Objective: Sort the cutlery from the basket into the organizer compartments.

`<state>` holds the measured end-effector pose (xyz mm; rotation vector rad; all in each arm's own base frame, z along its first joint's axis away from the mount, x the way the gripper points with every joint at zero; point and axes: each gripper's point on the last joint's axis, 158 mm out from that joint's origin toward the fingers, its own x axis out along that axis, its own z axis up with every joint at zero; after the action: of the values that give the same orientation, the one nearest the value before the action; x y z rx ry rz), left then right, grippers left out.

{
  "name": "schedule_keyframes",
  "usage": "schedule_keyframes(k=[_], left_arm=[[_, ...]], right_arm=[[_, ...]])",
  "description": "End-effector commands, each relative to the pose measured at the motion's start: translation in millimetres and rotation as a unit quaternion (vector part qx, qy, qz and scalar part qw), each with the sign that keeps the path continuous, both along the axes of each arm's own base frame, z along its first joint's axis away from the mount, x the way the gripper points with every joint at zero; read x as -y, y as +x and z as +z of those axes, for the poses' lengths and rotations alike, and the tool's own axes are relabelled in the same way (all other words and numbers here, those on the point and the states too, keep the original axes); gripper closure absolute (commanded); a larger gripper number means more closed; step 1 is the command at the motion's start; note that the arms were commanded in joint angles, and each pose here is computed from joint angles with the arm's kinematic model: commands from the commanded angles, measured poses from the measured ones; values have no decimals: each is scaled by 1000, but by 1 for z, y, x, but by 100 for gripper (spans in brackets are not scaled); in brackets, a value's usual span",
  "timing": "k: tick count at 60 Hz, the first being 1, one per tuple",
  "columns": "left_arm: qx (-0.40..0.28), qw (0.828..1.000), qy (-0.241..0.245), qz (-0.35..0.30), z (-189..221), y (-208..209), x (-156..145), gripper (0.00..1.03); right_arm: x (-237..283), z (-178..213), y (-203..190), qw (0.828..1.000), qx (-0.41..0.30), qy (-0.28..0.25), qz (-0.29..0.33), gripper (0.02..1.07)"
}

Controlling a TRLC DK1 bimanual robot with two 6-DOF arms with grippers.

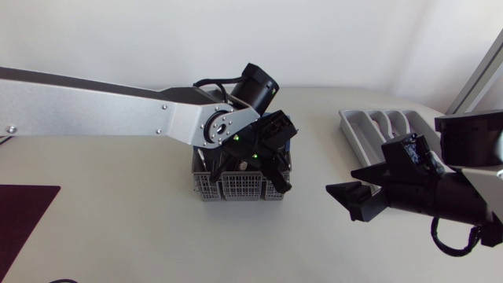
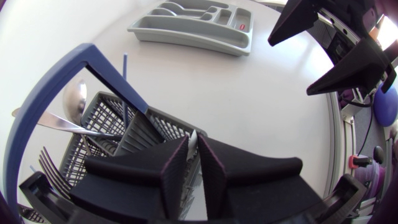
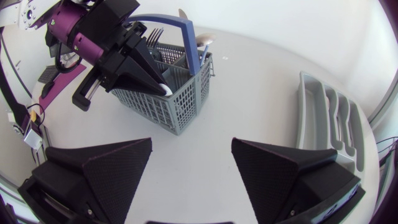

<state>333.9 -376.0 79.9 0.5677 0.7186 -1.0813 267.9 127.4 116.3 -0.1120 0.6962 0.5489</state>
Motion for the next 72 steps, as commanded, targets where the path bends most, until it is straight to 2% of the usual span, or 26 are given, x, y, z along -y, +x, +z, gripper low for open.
schedule_keyframes(k=[1,4,17,36,49,66,72], left_arm=[[-16,1000,25,-6,-25,-5,-8,95],[-16,1000,24,-5,-24,-4,-8,100],[-26,1000,12,-5,-21,-3,-9,100],[-83,993,-87,10,29,3,-18,100],[-121,979,-165,10,86,-1,-28,100],[-61,967,-247,-6,186,-25,-48,100],[-60,962,-267,-14,205,-37,-51,100]], right_arm=[[2,-12,-6,1000,-11,-6,2,14],[2,-12,-7,1000,-12,-6,3,14],[2,-12,-7,1000,-12,-6,3,14],[2,-13,-7,1000,-13,-6,4,14],[-1,-9,-6,1000,-8,-5,6,14],[-8,15,-8,999,27,5,21,14],[-12,26,-10,998,48,12,28,14]])
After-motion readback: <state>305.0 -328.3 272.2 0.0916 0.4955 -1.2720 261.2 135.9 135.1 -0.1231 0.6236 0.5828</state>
